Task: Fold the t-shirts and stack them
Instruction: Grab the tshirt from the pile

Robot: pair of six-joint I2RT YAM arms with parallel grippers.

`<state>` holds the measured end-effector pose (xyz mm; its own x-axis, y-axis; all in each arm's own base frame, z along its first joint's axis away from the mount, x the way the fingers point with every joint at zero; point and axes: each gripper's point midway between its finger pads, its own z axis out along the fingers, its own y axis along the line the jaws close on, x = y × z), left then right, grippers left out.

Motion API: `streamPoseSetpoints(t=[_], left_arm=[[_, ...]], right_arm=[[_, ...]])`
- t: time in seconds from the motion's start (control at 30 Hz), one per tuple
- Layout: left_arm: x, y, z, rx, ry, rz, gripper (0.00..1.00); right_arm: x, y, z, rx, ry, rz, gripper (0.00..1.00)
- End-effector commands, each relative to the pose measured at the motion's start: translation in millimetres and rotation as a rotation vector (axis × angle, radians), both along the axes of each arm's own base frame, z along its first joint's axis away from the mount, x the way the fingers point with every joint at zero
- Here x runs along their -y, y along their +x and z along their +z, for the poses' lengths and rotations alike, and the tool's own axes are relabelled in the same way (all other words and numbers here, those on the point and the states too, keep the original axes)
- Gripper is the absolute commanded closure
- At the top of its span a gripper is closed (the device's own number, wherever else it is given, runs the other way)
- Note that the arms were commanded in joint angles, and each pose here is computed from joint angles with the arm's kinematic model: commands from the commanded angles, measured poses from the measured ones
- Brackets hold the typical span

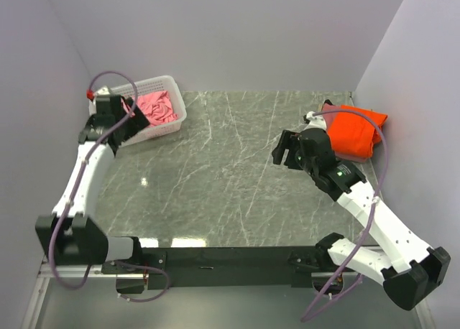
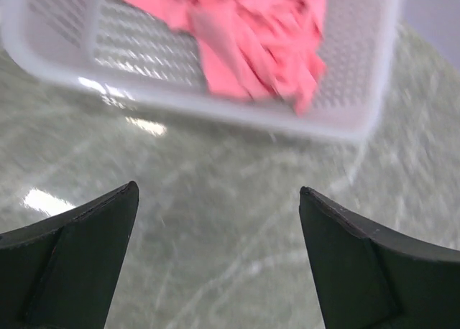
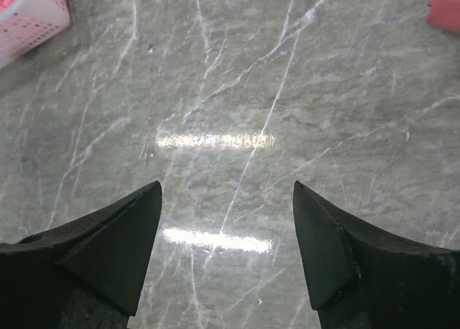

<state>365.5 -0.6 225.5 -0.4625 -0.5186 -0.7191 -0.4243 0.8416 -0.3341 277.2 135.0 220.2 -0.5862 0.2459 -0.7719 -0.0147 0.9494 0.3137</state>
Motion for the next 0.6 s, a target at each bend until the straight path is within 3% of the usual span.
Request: streamPoseSetpoints(t=[0.0, 0.07, 0.1, 0.13, 0.27, 0.47, 0.57], left_arm=[[-38, 44, 12, 0.048, 0.014, 0.062, 0.01], [-51, 68, -5, 0.011, 0.055, 0.094, 0.01], [-53, 83, 12, 0.042, 0.069, 0.096, 0.01], [-57, 98, -10, -0.016, 0.073, 0.101, 0.01], [-67, 154, -4, -0.002, 0.099, 0.119, 0.01], [-84, 199, -67, -0.131, 0.125, 0.159, 0.01], [-87, 219, -84, -0.13, 0.128, 0.154, 0.01]], right_arm=[[6, -1, 10, 0.057, 0.027, -0.026, 0.2], [7, -2, 10, 0.059, 0.024, -0.023, 0.2], [8, -3, 7, 0.054, 0.019, -0.024, 0.2], [8, -3, 7, 0.054, 0.015, -0.023, 0.2], [9, -3, 5, 0.052, 0.007, -0.019, 0.2], [-2, -1, -2, 0.03, 0.049, -0.003, 0.2], [-8, 3, -6, 0.016, 0.073, 0.001, 0.2]])
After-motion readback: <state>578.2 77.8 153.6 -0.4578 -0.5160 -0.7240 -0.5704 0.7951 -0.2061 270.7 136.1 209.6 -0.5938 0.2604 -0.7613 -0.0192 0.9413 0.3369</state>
